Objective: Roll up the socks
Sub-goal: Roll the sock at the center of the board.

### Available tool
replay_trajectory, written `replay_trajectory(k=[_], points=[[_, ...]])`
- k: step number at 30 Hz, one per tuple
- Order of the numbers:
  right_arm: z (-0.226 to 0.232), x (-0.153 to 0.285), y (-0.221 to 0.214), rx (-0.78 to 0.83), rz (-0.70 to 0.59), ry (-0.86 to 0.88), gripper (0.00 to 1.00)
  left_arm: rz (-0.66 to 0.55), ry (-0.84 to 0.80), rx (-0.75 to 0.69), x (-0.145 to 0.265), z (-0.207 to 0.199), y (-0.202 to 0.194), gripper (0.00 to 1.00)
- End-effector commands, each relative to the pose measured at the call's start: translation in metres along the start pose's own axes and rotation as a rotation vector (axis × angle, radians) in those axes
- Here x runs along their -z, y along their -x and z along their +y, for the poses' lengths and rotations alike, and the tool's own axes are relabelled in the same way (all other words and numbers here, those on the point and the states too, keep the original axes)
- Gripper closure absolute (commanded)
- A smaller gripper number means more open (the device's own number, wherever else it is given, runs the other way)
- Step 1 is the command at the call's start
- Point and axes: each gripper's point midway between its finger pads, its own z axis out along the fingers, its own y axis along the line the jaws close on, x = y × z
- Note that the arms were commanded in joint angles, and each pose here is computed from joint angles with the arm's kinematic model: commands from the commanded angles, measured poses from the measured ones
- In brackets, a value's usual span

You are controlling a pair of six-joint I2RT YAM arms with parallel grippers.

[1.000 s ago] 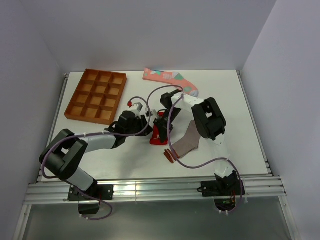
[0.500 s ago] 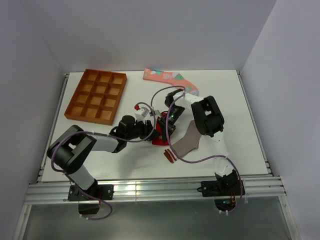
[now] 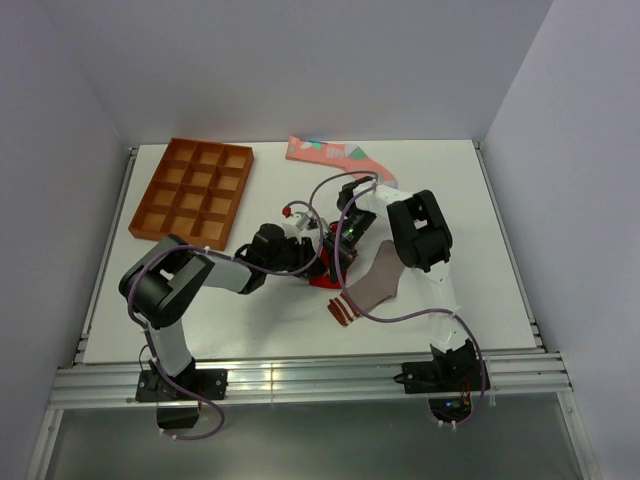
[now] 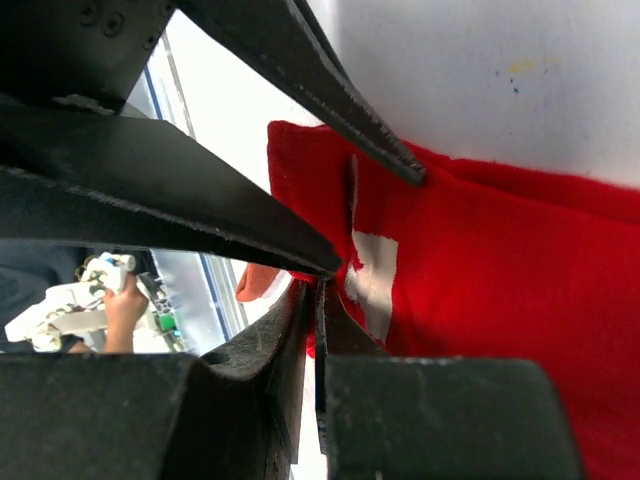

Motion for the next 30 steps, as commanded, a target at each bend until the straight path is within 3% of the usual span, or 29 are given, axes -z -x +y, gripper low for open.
replay_trajectory(k=[1, 5, 9, 18, 30], points=[[0.000, 0.002, -0.010, -0.045, 0.024, -0.009, 1.00, 0.031, 0.103, -0.037, -0.007, 0.014, 0.003, 0.60], [-0.010, 0.002, -0.009, -0.058, 0.009, -0.056, 1.00, 0.041, 0.134, -0.052, -0.004, 0.017, 0.002, 0.62], [-0.012, 0.001, -0.012, -0.077, 0.016, -0.054, 1.00, 0.004, 0.057, -0.078, 0.005, 0.003, 0.004, 0.57], [-0.024, 0.004, -0.019, -0.110, 0.028, -0.084, 1.00, -0.099, -0.055, -0.102, 0.020, -0.013, 0.023, 0.53], [-0.031, 0.006, -0.021, -0.149, 0.024, -0.090, 1.00, -0.056, -0.174, -0.209, 0.023, -0.037, 0.030, 0.45]])
